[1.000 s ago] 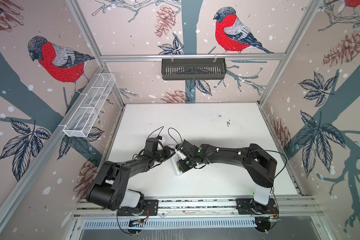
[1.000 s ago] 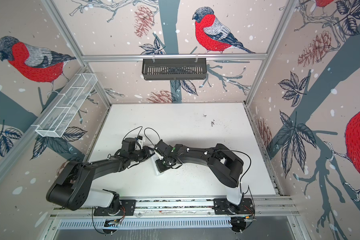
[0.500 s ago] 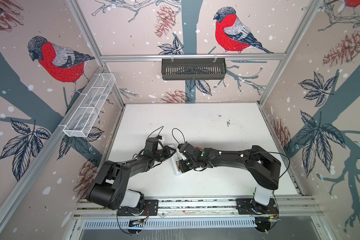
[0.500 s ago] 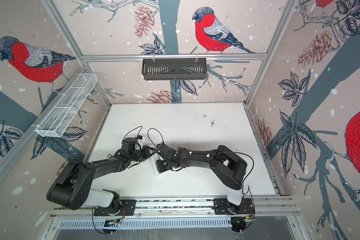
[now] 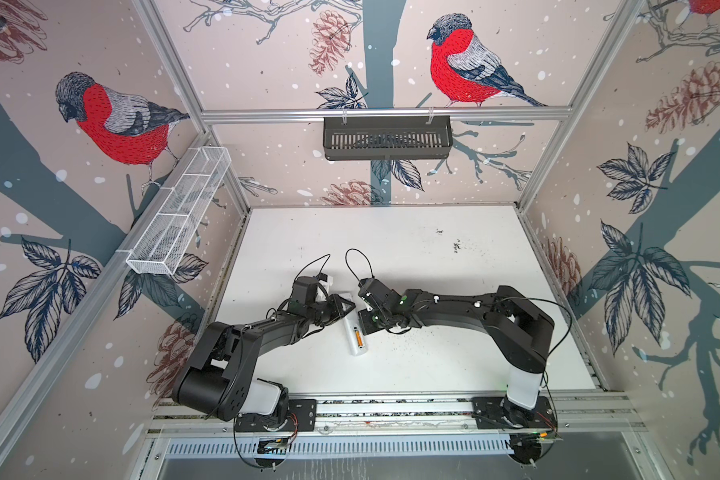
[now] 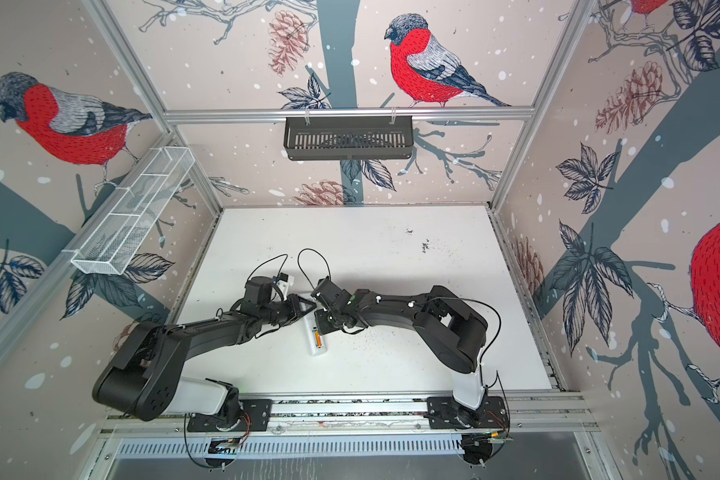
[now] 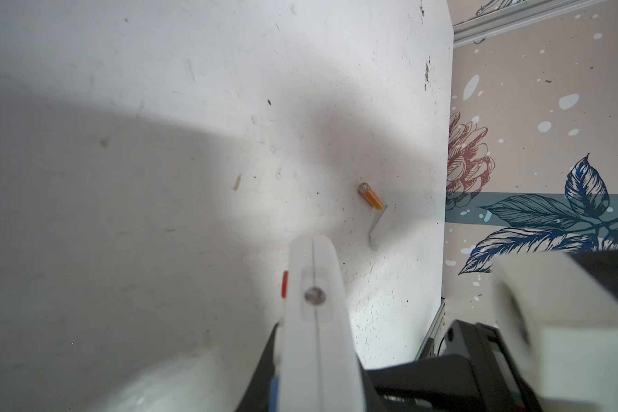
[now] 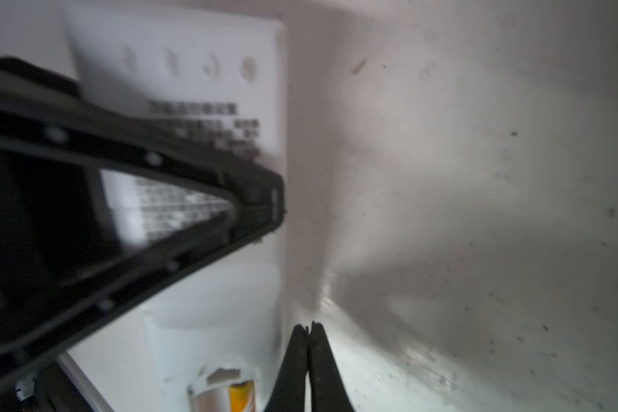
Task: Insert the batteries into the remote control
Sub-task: 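Open the right gripper and lift it away from the remote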
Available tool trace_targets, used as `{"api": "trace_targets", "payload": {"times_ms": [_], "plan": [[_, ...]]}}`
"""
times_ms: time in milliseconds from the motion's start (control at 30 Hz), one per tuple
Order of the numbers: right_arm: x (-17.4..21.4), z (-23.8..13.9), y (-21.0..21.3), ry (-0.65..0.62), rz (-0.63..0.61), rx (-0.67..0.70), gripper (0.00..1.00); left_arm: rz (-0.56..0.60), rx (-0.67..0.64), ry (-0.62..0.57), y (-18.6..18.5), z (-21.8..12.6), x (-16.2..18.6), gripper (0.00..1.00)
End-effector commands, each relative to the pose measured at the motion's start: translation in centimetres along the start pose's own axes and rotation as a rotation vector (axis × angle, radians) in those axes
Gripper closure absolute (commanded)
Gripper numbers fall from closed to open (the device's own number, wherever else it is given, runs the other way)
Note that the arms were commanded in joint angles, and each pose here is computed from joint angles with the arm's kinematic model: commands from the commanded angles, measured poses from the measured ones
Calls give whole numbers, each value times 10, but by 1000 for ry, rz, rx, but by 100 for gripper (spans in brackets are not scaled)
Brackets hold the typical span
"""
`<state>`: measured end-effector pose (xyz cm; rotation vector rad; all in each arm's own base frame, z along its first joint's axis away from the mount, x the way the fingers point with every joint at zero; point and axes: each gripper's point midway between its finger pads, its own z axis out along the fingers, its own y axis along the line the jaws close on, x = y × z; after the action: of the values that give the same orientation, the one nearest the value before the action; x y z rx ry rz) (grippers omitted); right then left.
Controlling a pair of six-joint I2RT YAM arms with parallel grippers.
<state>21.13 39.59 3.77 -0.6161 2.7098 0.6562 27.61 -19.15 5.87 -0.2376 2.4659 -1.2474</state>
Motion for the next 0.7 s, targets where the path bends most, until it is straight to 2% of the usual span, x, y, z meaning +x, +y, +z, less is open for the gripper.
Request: {"api": "trace_targets", "payload": {"times_ms": [0, 167, 333, 500, 567, 633, 667], "plan": [[4, -7, -6, -16, -31, 37, 91, 20, 18, 17, -3, -1, 3, 100], [5, -36, -22, -90, -75, 65, 81, 52, 73, -4, -18, -4, -3, 100], [-9, -69, -42, -161, -106, 39, 63, 119, 174, -42, -46, -13, -11, 100], [-22, -82, -60, -185, -190, 19, 34, 201, 295, -53, -81, -28, -13, 100], [-28, -83, -71, -193, -226, 43, 26, 242, 320, -41, -93, -34, -13, 100], [-35, -84, -79, -201, -258, 58, 24, 290, 319, -33, -103, -41, -13, 100], [-39, -84, -83, -209, -275, 61, 20, 317, 305, -28, -105, -44, -13, 100]]}}
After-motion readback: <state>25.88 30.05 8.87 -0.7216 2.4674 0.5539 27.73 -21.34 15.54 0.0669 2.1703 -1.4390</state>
